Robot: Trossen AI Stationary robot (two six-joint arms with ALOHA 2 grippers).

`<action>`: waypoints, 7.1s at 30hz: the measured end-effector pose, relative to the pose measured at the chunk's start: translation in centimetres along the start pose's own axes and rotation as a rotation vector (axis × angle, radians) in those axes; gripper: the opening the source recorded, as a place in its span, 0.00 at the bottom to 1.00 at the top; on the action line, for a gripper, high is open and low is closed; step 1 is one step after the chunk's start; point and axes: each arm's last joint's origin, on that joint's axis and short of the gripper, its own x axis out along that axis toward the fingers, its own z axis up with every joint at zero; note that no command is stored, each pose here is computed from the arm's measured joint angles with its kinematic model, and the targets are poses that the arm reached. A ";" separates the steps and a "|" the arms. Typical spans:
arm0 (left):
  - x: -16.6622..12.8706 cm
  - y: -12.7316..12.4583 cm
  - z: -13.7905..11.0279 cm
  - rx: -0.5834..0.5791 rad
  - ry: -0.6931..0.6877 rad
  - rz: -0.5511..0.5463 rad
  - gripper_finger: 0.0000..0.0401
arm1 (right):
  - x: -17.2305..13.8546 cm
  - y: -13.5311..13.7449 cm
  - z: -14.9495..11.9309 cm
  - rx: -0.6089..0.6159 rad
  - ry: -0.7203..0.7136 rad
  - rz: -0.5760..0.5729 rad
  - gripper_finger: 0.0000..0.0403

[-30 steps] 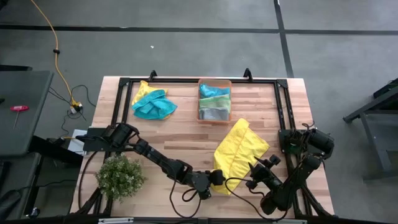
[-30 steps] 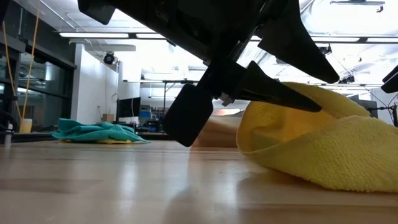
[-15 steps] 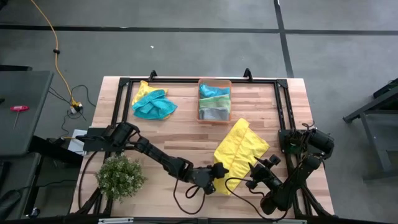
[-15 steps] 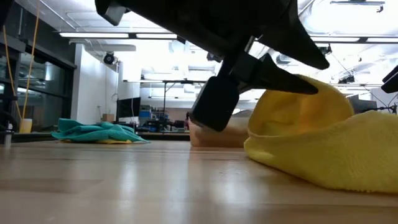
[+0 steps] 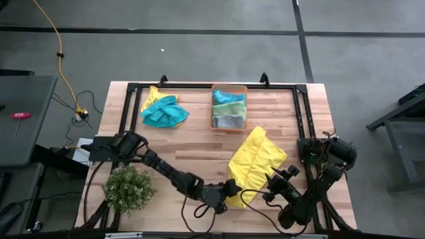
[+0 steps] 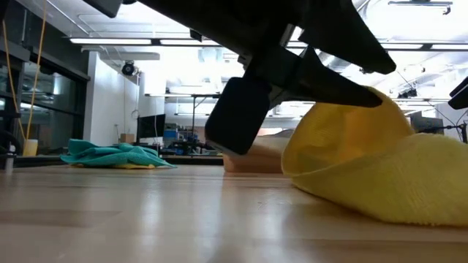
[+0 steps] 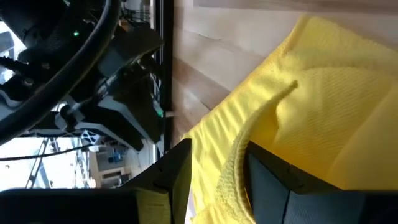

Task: Fold microfiber towels
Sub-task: Fold the right yellow microfiber cloth

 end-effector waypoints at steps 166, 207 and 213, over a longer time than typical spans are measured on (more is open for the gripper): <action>-14.9 -1.3 -17.1 -0.702 1.238 0.405 0.43 | 6.7 4.0 3.0 -0.208 0.756 0.285 0.41; -12.7 -4.3 -9.8 -1.188 0.131 -0.034 0.43 | 6.5 -5.1 2.3 -0.100 0.386 0.548 0.41; -12.7 -4.8 -10.3 -1.218 0.053 -0.035 0.39 | 8.5 -4.9 2.5 -0.009 0.268 0.673 0.41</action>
